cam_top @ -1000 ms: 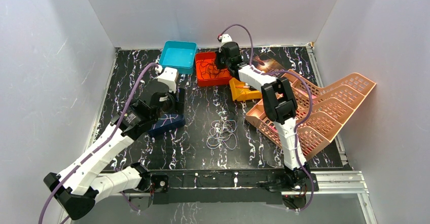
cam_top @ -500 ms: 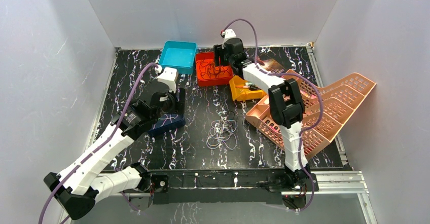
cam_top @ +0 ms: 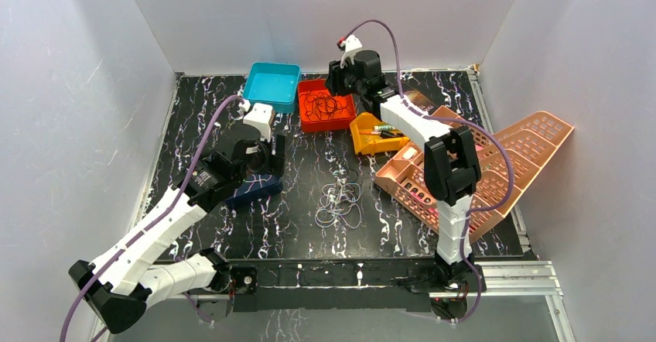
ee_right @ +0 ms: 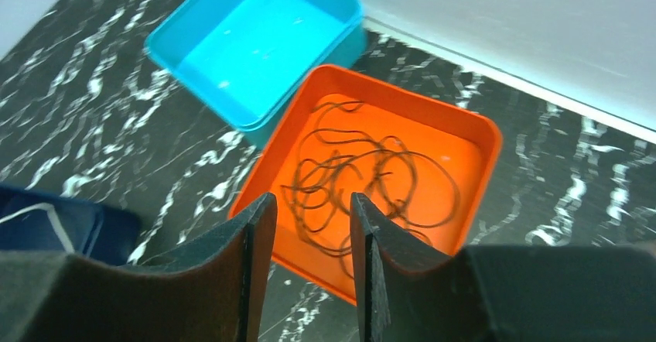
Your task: Untangle the cables
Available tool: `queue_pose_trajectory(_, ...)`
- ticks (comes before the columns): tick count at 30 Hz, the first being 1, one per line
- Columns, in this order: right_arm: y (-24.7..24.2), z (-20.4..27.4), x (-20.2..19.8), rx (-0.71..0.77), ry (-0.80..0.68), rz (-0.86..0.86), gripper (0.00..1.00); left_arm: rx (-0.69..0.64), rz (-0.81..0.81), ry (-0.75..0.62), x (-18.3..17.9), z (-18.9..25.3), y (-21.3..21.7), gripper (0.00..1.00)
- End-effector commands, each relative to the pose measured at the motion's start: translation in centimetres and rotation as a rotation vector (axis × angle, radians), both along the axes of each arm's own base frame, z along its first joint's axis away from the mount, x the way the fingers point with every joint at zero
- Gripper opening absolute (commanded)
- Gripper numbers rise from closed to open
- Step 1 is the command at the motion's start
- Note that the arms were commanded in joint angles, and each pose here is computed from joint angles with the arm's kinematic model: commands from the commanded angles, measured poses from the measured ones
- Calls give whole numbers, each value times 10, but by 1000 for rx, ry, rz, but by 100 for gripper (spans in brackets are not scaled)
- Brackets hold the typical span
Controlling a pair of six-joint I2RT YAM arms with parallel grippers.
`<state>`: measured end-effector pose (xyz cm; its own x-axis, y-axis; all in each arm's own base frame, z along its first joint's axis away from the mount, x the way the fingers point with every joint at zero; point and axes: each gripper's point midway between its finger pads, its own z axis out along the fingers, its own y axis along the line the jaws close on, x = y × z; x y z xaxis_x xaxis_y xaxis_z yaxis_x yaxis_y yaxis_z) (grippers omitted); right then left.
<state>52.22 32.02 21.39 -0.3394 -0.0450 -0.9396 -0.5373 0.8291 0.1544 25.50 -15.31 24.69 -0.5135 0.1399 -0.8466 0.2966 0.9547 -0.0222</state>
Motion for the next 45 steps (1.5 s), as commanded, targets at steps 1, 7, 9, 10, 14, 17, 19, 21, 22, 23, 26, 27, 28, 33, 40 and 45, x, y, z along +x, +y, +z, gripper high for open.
queue_pose_trajectory(1,40,17,-19,89,-20,256,45,-13,-9,3,-1,1,-3,74)
queue_pose_trajectory(7,66,-5,-11,160,44,331,34,-9,-4,2,-2,-1,-1,74)
queue_pose_trajectory(9,69,-16,-4,173,67,313,31,-6,1,1,-3,-2,1,74)
queue_pose_trajectory(10,70,-23,0,177,82,302,30,-4,4,2,-4,-3,2,74)
queue_pose_trajectory(14,76,-47,13,188,124,268,26,-4,9,-2,-5,-3,5,75)
queue_pose_trajectory(17,72,-67,25,166,140,209,22,4,10,-1,-5,-4,6,75)
queue_pose_trajectory(19,64,-77,33,147,143,148,21,8,12,0,-6,-4,7,75)
queue_pose_trajectory(21,57,-86,39,122,146,91,20,10,14,1,-6,-4,8,75)
queue_pose_trajectory(22,52,-89,42,108,145,59,20,10,14,0,-6,-4,8,75)
queue_pose_trajectory(23,46,-93,45,92,146,26,20,12,14,4,-6,-5,8,75)
queue_pose_trajectory(26,33,-102,51,55,158,-53,20,10,11,3,-7,-5,8,75)
queue_pose_trajectory(27,31,-103,51,47,161,-64,19,11,11,4,-7,-6,8,75)
queue_pose_trajectory(28,30,-106,51,41,165,-68,19,11,12,6,-7,-6,9,75)
queue_pose_trajectory(33,32,-116,46,25,197,-42,20,6,11,13,-8,-9,7,76)
queue_pose_trajectory(40,31,-111,41,5,202,-28,23,-1,-4,20,-6,-9,2,76)
queue_pose_trajectory(45,30,-8,16,67,34,81,33,-13,-8,16,-6,-10,0,76)
